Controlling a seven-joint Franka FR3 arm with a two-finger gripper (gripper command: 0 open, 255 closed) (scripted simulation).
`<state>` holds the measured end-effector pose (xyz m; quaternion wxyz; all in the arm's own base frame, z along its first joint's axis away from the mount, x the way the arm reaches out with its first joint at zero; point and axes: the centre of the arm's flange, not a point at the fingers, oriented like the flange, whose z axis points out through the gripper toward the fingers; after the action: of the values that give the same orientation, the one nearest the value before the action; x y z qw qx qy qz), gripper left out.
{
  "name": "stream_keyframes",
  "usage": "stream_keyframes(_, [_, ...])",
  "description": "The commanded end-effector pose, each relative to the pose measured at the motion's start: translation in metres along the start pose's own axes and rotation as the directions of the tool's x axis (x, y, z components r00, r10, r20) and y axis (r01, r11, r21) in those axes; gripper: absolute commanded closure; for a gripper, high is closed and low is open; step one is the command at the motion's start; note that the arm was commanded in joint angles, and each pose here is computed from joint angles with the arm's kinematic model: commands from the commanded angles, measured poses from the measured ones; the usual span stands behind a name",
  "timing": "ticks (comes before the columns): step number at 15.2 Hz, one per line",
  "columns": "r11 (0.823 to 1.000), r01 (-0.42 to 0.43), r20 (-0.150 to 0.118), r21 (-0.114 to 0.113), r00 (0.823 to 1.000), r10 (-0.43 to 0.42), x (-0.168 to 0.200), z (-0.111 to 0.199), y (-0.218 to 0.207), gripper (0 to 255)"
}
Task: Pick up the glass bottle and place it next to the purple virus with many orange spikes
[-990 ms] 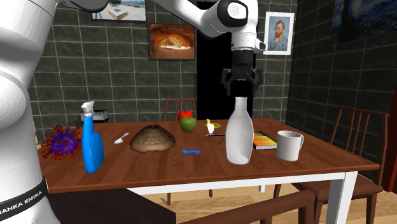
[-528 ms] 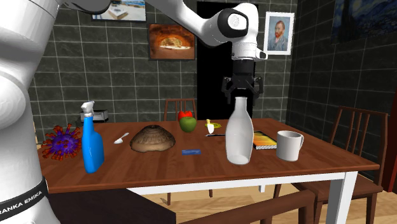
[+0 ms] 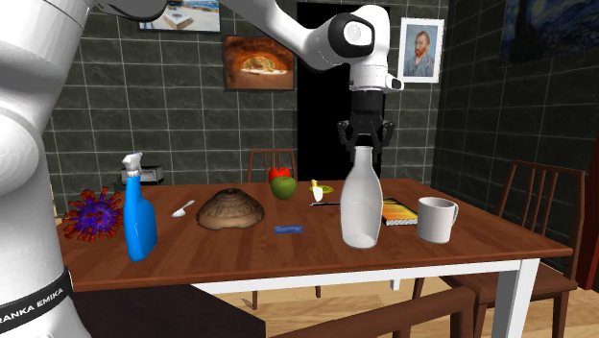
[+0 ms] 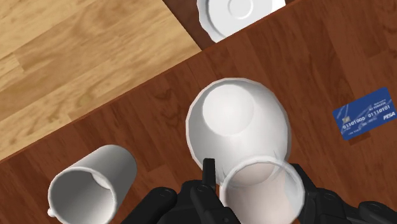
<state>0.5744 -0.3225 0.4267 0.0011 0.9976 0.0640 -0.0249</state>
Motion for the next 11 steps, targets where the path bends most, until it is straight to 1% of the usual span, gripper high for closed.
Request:
stream_keyframes(1, [1.0,0.0,0.0,0.0,1.0,0.0,0.0,0.0,0.0,255])
stream_keyframes(8, [1.0,0.0,0.0,0.0,1.0,0.0,0.0,0.0,0.0,255])
stream_keyframes(11, [1.0,0.0,0.0,0.0,1.0,0.0,-0.001,-0.016,0.0,255])
